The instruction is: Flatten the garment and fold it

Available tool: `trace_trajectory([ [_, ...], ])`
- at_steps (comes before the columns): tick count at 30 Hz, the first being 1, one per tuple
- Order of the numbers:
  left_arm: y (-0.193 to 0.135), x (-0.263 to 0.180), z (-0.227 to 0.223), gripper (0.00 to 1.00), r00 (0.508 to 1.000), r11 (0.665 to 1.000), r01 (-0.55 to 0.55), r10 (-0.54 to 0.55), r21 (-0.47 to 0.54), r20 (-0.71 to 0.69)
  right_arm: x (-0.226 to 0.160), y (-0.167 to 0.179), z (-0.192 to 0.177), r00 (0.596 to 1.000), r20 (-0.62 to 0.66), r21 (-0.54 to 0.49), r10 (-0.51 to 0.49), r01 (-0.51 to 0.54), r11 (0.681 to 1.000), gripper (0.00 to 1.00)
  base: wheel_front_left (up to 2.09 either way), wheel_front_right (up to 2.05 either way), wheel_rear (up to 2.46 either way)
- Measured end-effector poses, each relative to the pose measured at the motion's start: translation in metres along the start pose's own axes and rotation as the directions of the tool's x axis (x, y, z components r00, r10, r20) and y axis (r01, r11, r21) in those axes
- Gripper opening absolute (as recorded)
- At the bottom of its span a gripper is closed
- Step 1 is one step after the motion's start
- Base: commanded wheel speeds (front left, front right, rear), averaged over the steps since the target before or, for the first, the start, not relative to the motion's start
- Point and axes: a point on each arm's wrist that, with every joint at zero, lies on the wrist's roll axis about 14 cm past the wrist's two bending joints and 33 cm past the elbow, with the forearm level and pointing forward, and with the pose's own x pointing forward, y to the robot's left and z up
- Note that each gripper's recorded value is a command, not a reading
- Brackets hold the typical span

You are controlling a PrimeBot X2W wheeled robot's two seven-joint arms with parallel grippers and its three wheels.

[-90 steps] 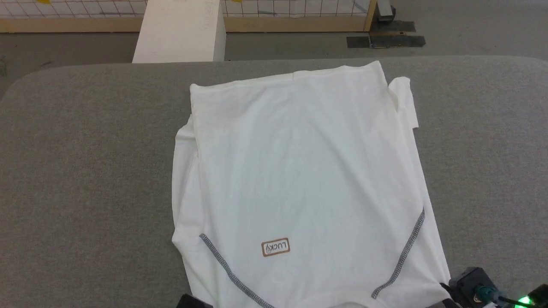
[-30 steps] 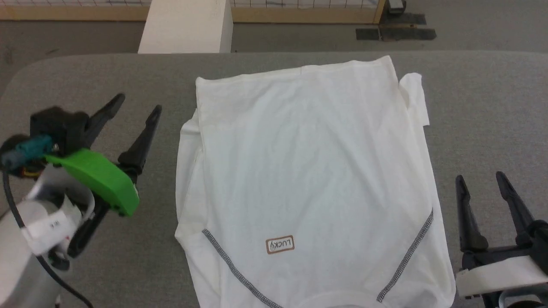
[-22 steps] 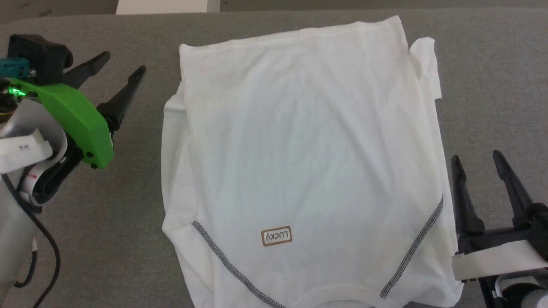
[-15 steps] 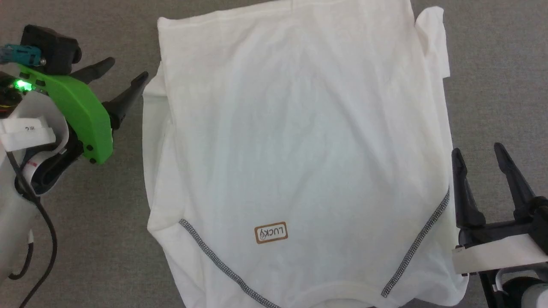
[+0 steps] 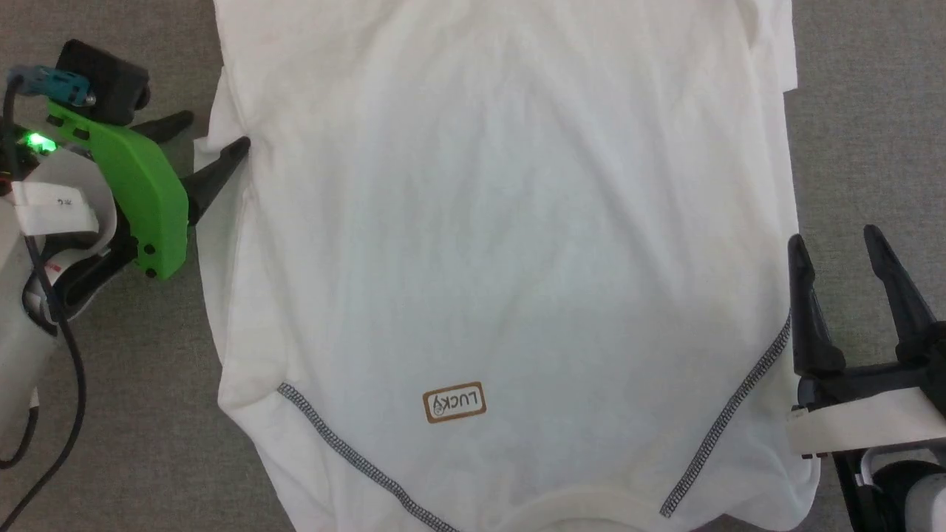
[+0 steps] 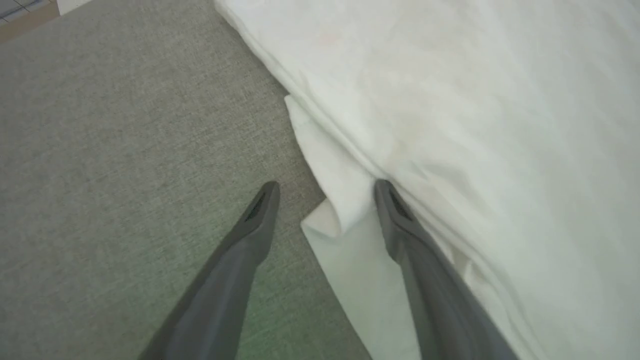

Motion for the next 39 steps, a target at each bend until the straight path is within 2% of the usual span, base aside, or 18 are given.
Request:
trace_trajectory([
  [6, 0.010, 0.007, -0.002, 1.00, 1.000, 1.000, -0.016, 0.016, -0.012, -0.002, 0.004, -0.001, -0.004, 1.000, -0.012, -0.011, -0.002, 0.001, 1.000, 1.00, 0.00, 0.00, 0.00],
  [7, 0.011, 0.007, -0.003, 0.38, 1.000, 1.000, -0.015, 0.015, -0.017, -0.006, 0.004, -0.001, -0.004, 1.000, -0.013, -0.011, -0.002, 0.001, 1.000, 1.00, 0.00, 0.00, 0.00],
  [8, 0.010, 0.008, -0.004, 0.13, 1.000, 1.000, -0.011, 0.011, -0.025, -0.009, 0.005, -0.001, -0.004, 1.000, -0.013, -0.011, -0.001, 0.001, 1.000, 1.00, 0.00, 0.00, 0.00],
  [9, 0.008, 0.009, -0.005, 0.00, 1.000, 1.000, -0.004, 0.004, -0.031, -0.012, 0.005, -0.001, -0.004, 1.000, -0.012, -0.011, -0.001, 0.001, 1.000, 1.00, 0.00, 0.00, 0.00],
  [13, 0.002, 0.010, -0.005, 0.00, 1.000, 0.998, 0.023, -0.024, -0.062, -0.020, 0.006, -0.001, -0.003, 1.000, -0.012, -0.012, -0.002, 0.002, 1.000, 1.00, 0.00, 0.00, 0.00],
  [20, 0.014, 0.000, 0.019, 0.00, 0.994, 0.988, -0.025, 0.041, -0.153, 0.100, 0.003, -0.002, 0.006, 1.000, 0.009, -0.012, -0.005, 0.005, 1.000, 1.00, 0.00, 0.00, 0.00],
  [27, 0.026, -0.040, 0.061, 0.00, 0.957, 0.980, -0.072, 0.119, -0.184, 0.263, -0.006, -0.002, 0.023, 0.999, 0.051, 0.004, -0.006, 0.005, 1.000, 1.00, 0.00, 0.00, 0.00],
  [30, 0.027, -0.064, 0.065, 0.00, 0.942, 0.976, -0.087, 0.146, -0.199, 0.304, -0.015, -0.003, 0.028, 0.998, 0.062, 0.016, -0.008, 0.007, 1.000, 1.00, 0.00, 0.00, 0.00],
  [34, 0.033, -0.104, 0.064, 0.00, 0.903, 0.959, -0.128, 0.218, -0.251, 0.370, -0.030, -0.002, 0.033, 0.997, 0.077, 0.037, -0.006, 0.003, 0.999, 1.00, 0.00, 0.00, 0.00],
  [39, 0.044, -0.161, 0.055, 0.00, 0.818, 0.916, -0.185, 0.345, -0.357, 0.461, -0.047, -0.002, 0.045, 0.994, 0.112, 0.051, -0.005, -0.001, 0.999, 1.00, 0.00, 0.00, 0.00],
])
